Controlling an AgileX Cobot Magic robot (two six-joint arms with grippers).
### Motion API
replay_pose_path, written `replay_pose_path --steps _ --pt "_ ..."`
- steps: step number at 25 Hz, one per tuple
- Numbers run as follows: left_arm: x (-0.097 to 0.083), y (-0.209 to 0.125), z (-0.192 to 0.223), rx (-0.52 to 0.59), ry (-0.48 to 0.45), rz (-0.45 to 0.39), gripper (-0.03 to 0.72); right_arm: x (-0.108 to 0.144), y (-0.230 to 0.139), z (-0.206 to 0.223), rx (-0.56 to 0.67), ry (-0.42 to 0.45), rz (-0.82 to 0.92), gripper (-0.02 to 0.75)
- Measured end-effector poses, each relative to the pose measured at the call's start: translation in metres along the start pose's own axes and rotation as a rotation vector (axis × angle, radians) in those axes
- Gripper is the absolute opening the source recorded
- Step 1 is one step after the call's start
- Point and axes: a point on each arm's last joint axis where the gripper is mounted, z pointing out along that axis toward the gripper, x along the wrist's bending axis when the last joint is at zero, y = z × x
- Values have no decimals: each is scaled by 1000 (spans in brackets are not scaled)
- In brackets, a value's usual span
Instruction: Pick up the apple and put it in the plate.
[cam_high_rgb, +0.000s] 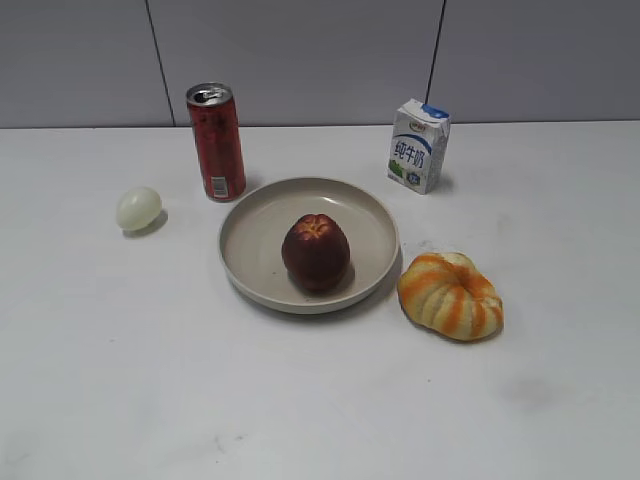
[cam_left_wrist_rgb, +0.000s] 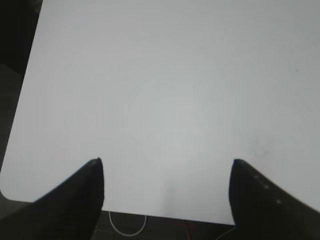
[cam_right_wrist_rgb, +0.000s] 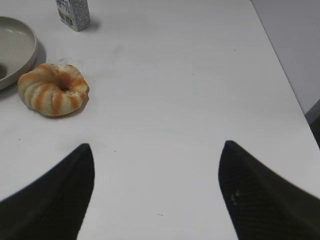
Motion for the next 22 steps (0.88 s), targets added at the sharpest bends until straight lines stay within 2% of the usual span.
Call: replay_pose_path --steps 4,6,22 --pt "0 -8 -13 -129 8 -7 585 0 0 0 0 0 0 585" --pt "0 -10 -16 -159 11 -8 585 0 0 0 0 0 0 585" --pt "0 -10 -16 -160 12 -7 572 0 0 0 -1 0 0 585"
